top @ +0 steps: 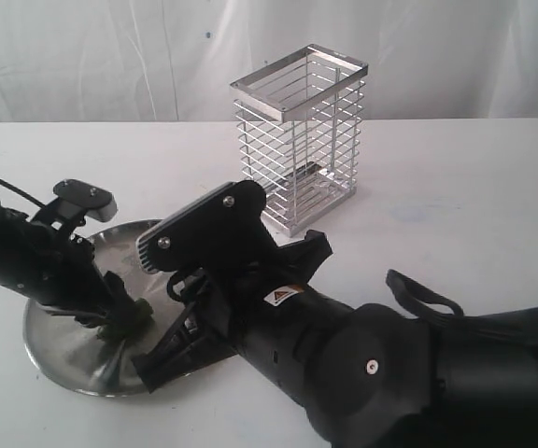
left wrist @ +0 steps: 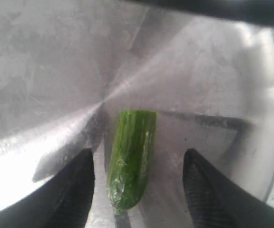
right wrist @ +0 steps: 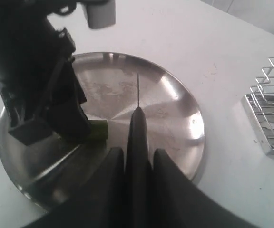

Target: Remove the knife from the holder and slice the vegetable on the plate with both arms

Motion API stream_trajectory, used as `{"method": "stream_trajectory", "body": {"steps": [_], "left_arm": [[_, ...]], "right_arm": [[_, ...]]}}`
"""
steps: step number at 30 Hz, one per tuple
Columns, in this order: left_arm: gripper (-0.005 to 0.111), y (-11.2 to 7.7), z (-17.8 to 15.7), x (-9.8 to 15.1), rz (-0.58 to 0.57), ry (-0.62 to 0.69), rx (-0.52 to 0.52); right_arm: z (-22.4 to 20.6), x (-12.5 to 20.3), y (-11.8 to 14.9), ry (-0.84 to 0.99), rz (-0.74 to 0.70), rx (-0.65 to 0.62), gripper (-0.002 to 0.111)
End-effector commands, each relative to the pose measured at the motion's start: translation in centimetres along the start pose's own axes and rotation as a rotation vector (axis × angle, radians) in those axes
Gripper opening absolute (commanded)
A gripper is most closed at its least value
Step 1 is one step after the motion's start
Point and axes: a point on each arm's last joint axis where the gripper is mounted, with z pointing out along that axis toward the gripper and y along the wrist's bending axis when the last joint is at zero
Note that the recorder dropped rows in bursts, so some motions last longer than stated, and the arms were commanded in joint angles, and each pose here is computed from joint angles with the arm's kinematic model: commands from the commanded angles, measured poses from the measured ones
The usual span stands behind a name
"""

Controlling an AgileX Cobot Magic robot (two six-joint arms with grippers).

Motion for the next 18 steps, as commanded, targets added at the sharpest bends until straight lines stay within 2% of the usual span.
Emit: {"method": "stream_trajectory", "body": {"steps": [1, 7, 10, 12, 16, 18], "left_arm": [[0.059, -0.5, -2.5, -0.4, 0.044, 0.0, -0.031], [0.059, -0.1, -5.4, 0.4, 0.057, 0.074, -0.186], [0.059, 0.4, -6.6, 0.8, -0.01, 0.087, -0.265], [0.059, 0.6, -7.2, 0.9, -0.069, 0.068, -0.277], [0.059, 0.6, -7.4, 0.9, -0.125, 0.056, -0.27], [0.059, 0.4, -7.3, 0.8, -0.156, 0.044, -0.248]], "right_arm": [[-0.1, -0.2, -0.4, 0.002, -0.037, 0.014, 0.0], [0.1, 0.6, -0.4, 0.022, -0.078, 0.011, 0.0], [-0.2, 1.9, -0.7, 0.018, -0.051, 0.038, 0.0], [-0.5, 3.0, -0.7, -0.012, -0.051, 0.036, 0.0], [-1.1, 4.2, 0.3, -0.071, -0.038, -0.062, 0.0], [-1.1, 4.3, 0.3, -0.103, -0.01, -0.038, 0.0]]}}
